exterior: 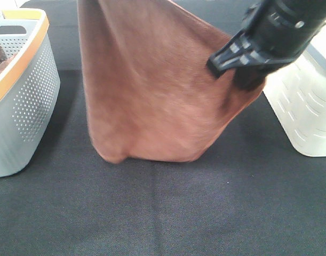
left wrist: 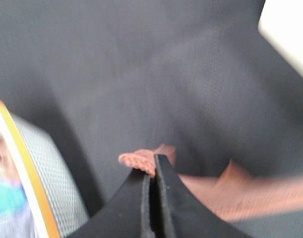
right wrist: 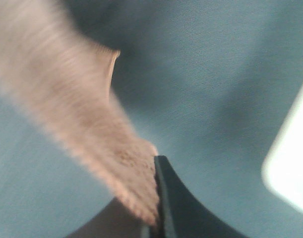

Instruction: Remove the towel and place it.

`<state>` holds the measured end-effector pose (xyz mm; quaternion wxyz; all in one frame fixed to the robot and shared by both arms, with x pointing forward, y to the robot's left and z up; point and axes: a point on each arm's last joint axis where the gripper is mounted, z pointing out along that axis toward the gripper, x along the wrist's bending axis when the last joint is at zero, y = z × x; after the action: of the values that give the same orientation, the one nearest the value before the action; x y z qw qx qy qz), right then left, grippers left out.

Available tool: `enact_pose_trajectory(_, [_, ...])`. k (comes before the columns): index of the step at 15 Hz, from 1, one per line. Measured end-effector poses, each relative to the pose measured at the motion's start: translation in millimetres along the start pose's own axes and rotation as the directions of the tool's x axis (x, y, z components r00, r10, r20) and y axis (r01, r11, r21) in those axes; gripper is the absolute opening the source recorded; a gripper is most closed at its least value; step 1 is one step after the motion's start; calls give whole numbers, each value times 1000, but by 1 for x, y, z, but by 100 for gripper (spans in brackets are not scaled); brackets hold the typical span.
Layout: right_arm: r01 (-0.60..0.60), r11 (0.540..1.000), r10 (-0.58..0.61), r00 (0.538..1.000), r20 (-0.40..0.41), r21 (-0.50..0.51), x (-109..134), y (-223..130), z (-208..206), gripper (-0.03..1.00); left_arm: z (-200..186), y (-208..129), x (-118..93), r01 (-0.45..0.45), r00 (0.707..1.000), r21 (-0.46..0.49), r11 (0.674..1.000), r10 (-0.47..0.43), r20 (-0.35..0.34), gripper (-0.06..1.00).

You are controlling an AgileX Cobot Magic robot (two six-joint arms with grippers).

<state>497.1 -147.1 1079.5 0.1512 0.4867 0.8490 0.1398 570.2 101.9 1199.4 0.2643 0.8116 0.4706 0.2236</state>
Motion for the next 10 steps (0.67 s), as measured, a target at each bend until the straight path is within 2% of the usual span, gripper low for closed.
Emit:
enact_pose_trajectory(3, [-65, 987, 68, 998, 15, -145, -24, 14, 6, 0, 30, -21, 1, -46, 997, 112, 993, 52, -60, 0])
enact_pose_trajectory(5, [-85, 964, 94, 995, 24, -252, -38, 28, 18, 0, 43, -15, 6, -89, 987, 24, 996, 92, -135, 0])
enact_pose_trajectory(7, [-30, 935, 59, 996, 73, -353, -46, 40, 28, 0, 53, -1, 9, -152, 970, -99, 983, 129, -206, 0])
enact_pose_trajectory(8, [49, 895, 4, 993, 119, -443, -48, 52, 35, 0, 66, 7, 11, -214, 954, -170, 962, 168, -250, 0])
enact_pose_trajectory(10, [112, 826, -38, 989, 145, -552, -49, 66, 44, 0, 92, 12, 20, -246, 946, -226, 942, 182, -269, 0])
